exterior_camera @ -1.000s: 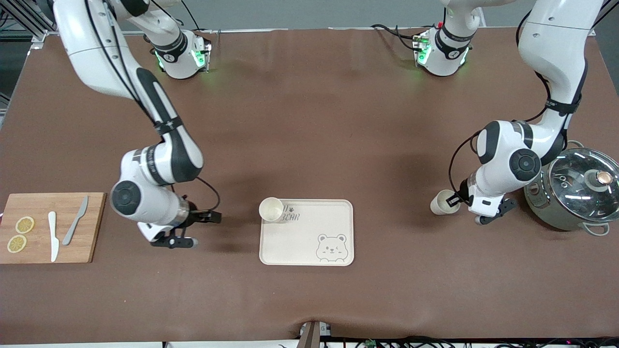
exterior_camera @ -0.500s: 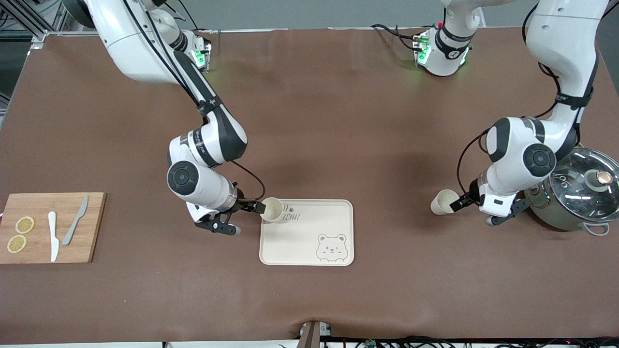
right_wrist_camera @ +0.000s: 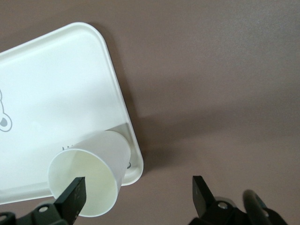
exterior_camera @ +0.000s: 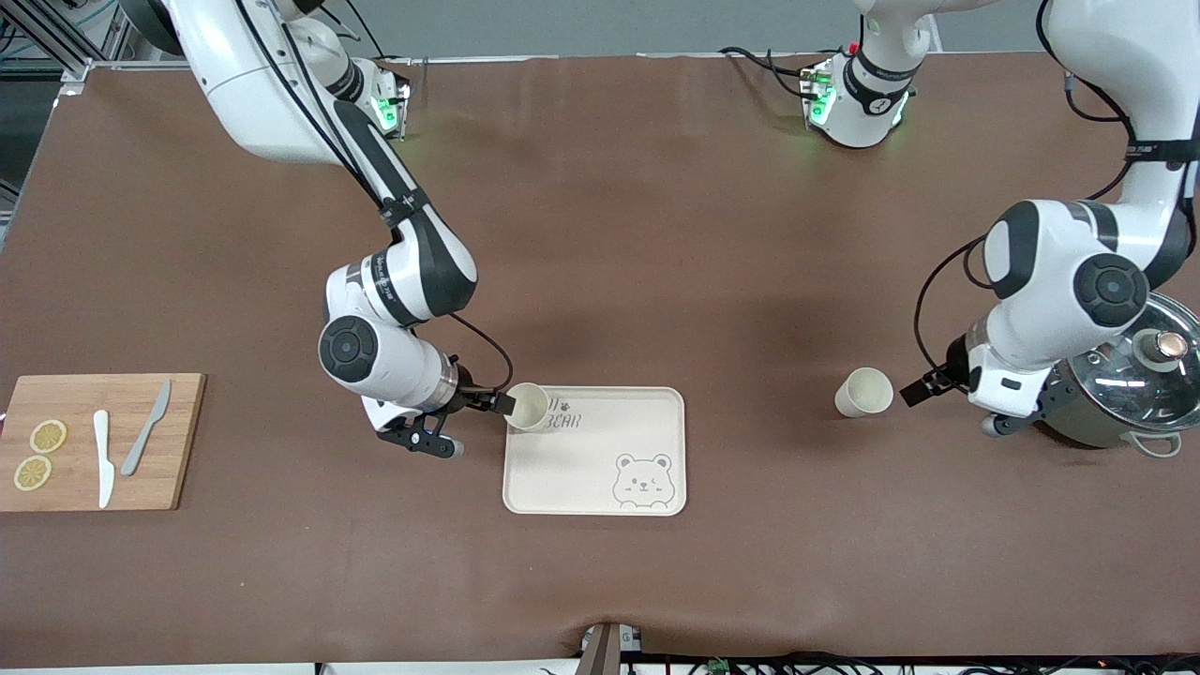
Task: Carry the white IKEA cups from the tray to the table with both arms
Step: 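Grasp the other white cup on the tray with the right gripper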
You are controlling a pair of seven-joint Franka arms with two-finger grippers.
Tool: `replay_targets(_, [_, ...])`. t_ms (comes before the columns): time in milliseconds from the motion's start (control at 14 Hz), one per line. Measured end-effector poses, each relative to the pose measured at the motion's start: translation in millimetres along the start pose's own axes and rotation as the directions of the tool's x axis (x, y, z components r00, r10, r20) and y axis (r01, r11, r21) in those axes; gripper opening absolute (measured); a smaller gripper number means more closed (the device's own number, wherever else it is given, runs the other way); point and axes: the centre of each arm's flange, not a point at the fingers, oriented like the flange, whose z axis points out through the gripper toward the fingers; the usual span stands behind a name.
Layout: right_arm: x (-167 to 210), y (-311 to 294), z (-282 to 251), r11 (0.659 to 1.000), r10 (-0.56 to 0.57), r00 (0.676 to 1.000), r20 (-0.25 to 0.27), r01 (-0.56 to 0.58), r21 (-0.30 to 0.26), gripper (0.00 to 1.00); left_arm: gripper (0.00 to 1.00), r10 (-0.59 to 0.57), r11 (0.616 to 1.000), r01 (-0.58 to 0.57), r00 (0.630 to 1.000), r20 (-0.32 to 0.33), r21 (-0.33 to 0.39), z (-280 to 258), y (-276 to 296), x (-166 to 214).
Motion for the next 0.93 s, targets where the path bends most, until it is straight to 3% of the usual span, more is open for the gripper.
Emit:
replay_targets(286, [-14,-13,12,1.000,0.029,0.999,0.015,-0.029,-0.011,0.96,1.00,0.055,0.998,-0.055,0.998,0.008,0.010,-30,-13,13])
replay_targets(357, [-19,-17,16,1.000,0.027,0.999,0.020,-0.026,-0.016,0.89,1.00,0.068,0.998,-0.068,0.998,0.016,0.016,-41,-13,13])
replay_targets(929, [-20,-18,23,0.999,0.032,0.999,0.022,-0.031,-0.021,0.03,1.00,0.130,0.991,-0.132,0.991,0.041,0.033,-89,-31,24])
